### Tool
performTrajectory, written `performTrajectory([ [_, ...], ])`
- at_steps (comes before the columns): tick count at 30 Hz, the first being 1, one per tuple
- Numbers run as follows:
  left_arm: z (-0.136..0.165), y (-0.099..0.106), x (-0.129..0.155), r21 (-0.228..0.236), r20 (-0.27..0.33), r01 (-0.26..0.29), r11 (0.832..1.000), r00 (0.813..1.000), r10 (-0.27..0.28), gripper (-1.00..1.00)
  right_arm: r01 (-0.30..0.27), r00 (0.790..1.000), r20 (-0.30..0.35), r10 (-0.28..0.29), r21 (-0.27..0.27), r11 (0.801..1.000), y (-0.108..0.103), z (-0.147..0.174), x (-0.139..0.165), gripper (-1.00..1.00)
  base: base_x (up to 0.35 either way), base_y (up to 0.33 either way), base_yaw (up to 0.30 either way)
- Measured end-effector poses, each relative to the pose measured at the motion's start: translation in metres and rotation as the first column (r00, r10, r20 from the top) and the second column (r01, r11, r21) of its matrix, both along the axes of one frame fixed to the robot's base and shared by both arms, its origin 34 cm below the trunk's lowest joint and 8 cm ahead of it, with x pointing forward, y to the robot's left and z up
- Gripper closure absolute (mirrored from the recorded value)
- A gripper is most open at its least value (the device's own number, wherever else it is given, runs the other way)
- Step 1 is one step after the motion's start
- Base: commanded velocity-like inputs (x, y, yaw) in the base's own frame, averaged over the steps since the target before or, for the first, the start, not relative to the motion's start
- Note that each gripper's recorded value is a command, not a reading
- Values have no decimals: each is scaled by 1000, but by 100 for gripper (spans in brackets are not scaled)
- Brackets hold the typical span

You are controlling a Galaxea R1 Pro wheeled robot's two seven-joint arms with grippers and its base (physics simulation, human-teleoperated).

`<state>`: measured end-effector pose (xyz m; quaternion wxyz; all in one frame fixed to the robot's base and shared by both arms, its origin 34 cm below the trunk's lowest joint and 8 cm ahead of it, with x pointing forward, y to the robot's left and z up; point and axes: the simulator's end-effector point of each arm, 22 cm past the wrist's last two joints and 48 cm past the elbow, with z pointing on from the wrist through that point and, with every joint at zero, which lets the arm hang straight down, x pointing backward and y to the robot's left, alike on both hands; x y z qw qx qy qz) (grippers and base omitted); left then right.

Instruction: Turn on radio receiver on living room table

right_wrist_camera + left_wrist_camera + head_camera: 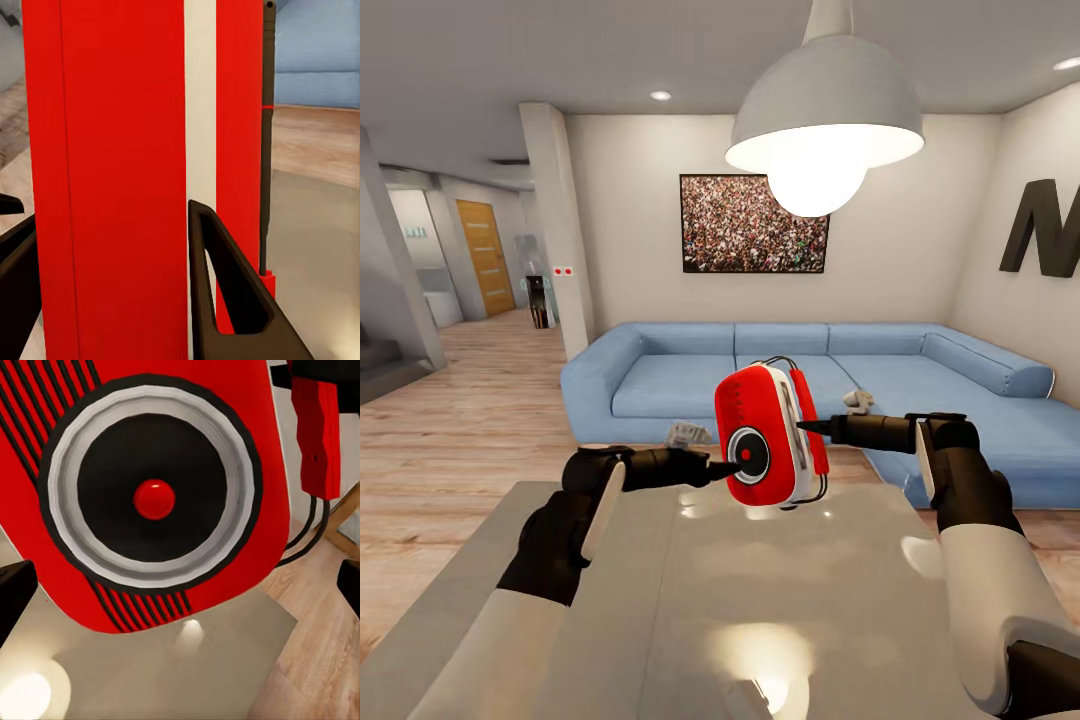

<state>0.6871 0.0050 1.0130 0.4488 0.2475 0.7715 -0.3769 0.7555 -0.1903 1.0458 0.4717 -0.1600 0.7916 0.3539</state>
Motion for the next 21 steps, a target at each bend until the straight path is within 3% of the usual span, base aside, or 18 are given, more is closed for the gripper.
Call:
performTrajectory([
  [21, -2, -6, -4, 13, 2, 18, 1000, 1000, -18, -100, -3, 1000, 1, 3, 1, 1000, 1, 0, 0, 100, 0, 0, 0],
])
